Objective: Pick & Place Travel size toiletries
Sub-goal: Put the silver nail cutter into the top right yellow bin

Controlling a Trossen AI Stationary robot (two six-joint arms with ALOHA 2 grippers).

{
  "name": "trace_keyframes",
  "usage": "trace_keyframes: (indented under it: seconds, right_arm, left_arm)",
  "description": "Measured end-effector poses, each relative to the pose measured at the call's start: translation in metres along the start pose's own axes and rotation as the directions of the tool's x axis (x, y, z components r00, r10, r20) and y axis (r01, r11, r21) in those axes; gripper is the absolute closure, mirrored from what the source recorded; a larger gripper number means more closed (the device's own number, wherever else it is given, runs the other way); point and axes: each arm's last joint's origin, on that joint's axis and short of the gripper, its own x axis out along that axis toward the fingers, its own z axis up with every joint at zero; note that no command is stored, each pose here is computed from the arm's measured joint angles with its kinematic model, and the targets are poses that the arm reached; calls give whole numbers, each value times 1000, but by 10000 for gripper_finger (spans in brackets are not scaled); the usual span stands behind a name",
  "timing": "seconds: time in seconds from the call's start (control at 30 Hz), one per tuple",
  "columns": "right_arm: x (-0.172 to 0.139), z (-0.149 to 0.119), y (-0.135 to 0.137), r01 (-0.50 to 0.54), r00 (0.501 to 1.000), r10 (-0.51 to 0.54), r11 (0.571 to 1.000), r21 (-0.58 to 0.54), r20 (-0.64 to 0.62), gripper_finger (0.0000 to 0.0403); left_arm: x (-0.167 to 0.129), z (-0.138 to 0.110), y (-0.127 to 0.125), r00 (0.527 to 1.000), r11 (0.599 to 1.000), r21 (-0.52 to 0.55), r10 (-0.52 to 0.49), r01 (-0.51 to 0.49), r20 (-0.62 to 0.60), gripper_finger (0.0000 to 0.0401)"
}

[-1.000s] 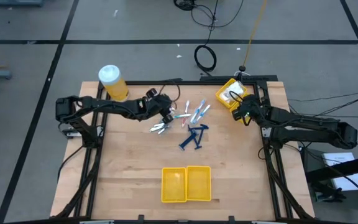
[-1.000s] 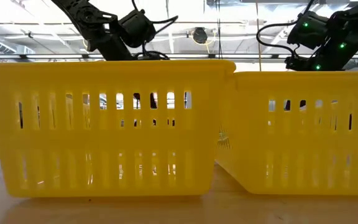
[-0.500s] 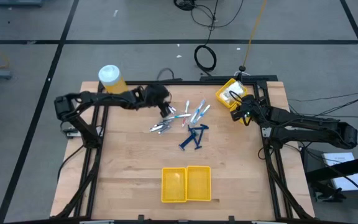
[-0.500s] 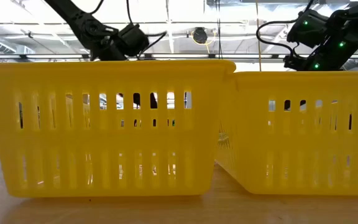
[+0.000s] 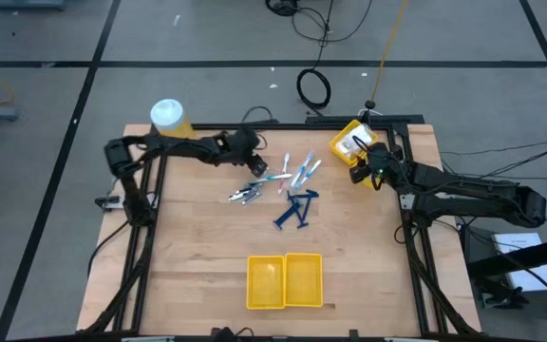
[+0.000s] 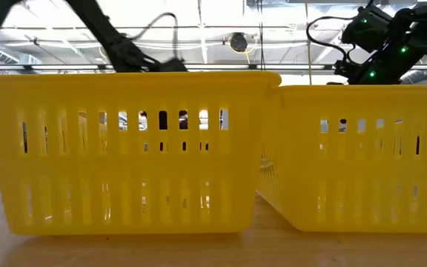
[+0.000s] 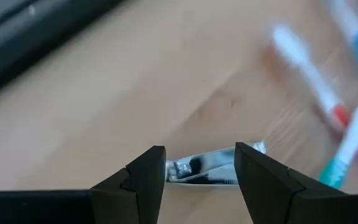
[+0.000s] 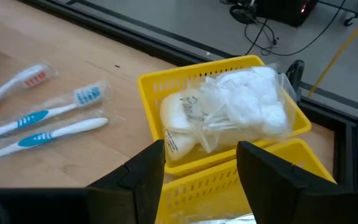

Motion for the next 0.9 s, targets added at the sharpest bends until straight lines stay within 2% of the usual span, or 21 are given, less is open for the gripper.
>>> trace_keyframes:
  seconds: [0.13,0.33,0.67,0.8,0.9]
  right_arm:
    - [0,0,0,-1,1000,1,1000,-15,3,217]
    - [0,0,0,-2,1000,2,1000,-16,3,218]
    - [0,0,0,-4,1000,4,999,-39,-1,218]
    - [0,0,1,-25,1000,25,999,-42,-10,219]
    - [0,-1,2,-57,998,56,997,-42,-24,222]
  left_arm:
    - [16,11,-7,995,997,16,73,-72,-72,215]
    - [21,22,-11,970,991,83,121,-106,-211,215]
    - [1,8,-6,859,976,160,208,-150,-467,215]
    - [0,6,-7,850,945,323,214,-54,-481,215]
    - [0,7,-8,858,871,490,240,15,-453,215]
